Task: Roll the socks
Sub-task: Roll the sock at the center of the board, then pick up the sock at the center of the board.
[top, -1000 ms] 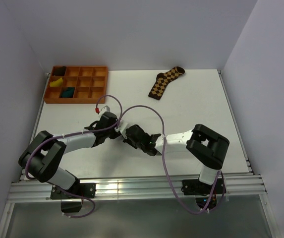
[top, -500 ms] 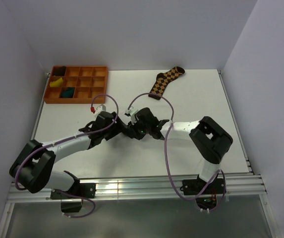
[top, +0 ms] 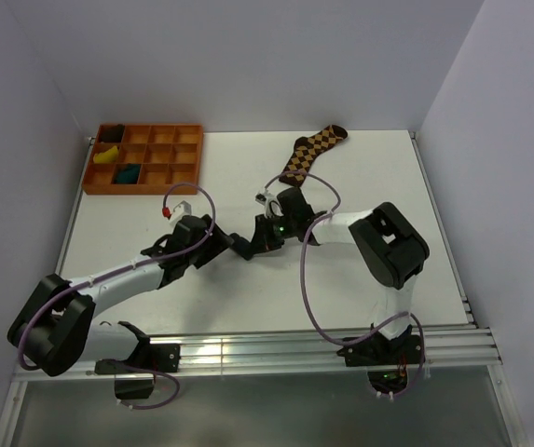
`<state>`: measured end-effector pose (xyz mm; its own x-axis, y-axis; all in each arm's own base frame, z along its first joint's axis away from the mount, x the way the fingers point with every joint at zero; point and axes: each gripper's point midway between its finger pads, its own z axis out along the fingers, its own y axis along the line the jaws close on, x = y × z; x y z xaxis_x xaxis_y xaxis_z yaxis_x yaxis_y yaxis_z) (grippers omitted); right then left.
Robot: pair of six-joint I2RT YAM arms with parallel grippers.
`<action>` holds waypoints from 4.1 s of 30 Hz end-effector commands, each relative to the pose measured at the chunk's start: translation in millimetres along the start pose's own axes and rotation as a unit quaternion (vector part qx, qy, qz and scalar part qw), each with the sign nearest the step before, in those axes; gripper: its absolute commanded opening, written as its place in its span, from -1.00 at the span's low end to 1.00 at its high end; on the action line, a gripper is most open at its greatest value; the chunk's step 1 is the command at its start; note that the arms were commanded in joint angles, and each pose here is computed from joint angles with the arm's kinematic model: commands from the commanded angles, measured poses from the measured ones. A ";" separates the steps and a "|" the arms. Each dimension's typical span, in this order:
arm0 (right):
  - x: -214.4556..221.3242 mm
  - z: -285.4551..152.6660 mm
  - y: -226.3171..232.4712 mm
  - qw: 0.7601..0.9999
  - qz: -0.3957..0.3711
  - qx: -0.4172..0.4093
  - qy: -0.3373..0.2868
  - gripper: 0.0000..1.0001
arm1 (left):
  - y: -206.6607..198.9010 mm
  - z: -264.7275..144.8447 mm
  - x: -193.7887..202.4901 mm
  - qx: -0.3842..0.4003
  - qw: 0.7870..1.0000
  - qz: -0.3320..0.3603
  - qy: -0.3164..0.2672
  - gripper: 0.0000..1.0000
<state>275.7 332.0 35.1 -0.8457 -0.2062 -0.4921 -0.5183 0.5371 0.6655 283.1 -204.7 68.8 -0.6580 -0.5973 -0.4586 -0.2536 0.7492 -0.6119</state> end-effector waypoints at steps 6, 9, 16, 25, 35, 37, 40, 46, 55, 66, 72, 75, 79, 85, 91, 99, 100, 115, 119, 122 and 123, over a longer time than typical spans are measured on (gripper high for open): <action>10.5 2.9 6.2 0.980 0.173 -0.092 0.015 -1.00 | -12.3 6.5 2.8 0.027 0.999 -0.028 0.008 0.49; 11.3 4.2 -0.5 0.975 0.200 -0.100 0.006 -1.00 | -12.4 10.6 6.3 0.026 0.999 -0.034 0.015 0.47; 11.0 5.9 -3.2 0.970 0.218 -0.103 0.000 -1.00 | -9.8 24.1 17.0 0.018 0.998 -0.051 0.029 0.43; 15.0 10.4 -4.1 0.956 0.264 -0.125 -0.001 -1.00 | -18.0 37.8 22.8 0.024 0.998 -0.056 0.021 0.41; 17.3 10.2 -4.9 0.941 0.301 -0.156 -0.011 -1.00 | -12.7 45.6 31.6 0.020 0.998 -0.053 0.017 0.40; 16.2 10.1 -5.9 0.941 0.301 -0.155 -0.014 -1.00 | -10.3 46.5 31.3 0.016 0.998 -0.054 0.013 0.40; 16.5 10.3 -6.3 0.939 0.308 -0.155 -0.016 -1.00 | -4.9 47.7 34.5 0.008 0.998 -0.053 0.011 0.40; 19.9 12.1 -10.3 0.934 0.323 -0.153 -0.017 -1.00 | 10.1 48.2 42.0 -0.017 0.999 -0.051 0.011 0.40; 21.3 13.8 -16.3 0.925 0.346 -0.157 -0.023 -1.00 | 29.6 46.4 52.2 -0.047 0.998 -0.049 0.017 0.39; 21.9 14.2 -17.5 0.920 0.355 -0.162 -0.027 -1.00 | 39.7 45.9 62.1 -0.049 0.998 -0.039 0.032 0.35; 25.3 15.6 -21.4 0.923 0.355 -0.145 -0.022 -1.00 | 40.2 51.6 64.3 -0.058 0.997 -0.037 0.038 0.24; 26.1 16.6 -23.8 0.927 0.350 -0.136 -0.020 -1.00 | 44.3 53.8 66.8 -0.071 0.996 -0.036 0.042 0.13; 26.0 17.3 -24.9 0.928 0.348 -0.133 -0.020 -1.00 | 50.9 58.5 69.2 -0.097 0.994 -0.025 0.049 0.04; 27.1 16.9 -28.2 0.932 0.342 -0.117 -0.023 -0.79 | 53.2 62.7 67.6 -0.142 0.988 0.007 0.056 -0.06; 20.0 3.4 -29.0 0.954 0.290 -0.063 -0.035 -0.34 | 64.2 66.1 70.2 -0.200 0.974 0.067 0.081 -0.13; 22.6 -47.8 -50.8 0.973 0.201 0.097 -0.054 -0.15 | 75.7 61.2 61.8 -0.255 0.949 0.155 0.097 -0.15; 15.6 -57.8 -51.0 0.973 0.190 0.111 -0.071 -0.15 | 72.9 61.0 56.7 -0.256 0.947 0.170 0.092 -0.15; 8.0 -126.4 -34.0 0.965 0.107 0.178 -0.157 -0.14 | 82.7 60.9 55.7 -0.288 0.918 0.243 0.125 0.14; 5.3 -138.5 -25.5 0.964 0.091 0.177 -0.175 -0.14 | 87.6 63.4 60.0 -0.293 0.914 0.247 0.134 0.19; 4.2 -144.2 -22.0 0.964 0.083 0.177 -0.182 -0.14 | 88.0 64.4 59.4 -0.298 0.911 0.251 0.134 0.13; 3.7 -146.3 -20.6 0.963 0.081 0.177 -0.185 -0.14 | 88.0 64.7 59.1 -0.298 0.911 0.252 0.134 0.08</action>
<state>263.8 210.4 100.2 -0.7960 0.1777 -0.5787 -0.2485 0.7757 0.5801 338.2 -251.7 17.8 -0.7725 -0.2435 -0.5864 -0.1776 0.9695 -0.1686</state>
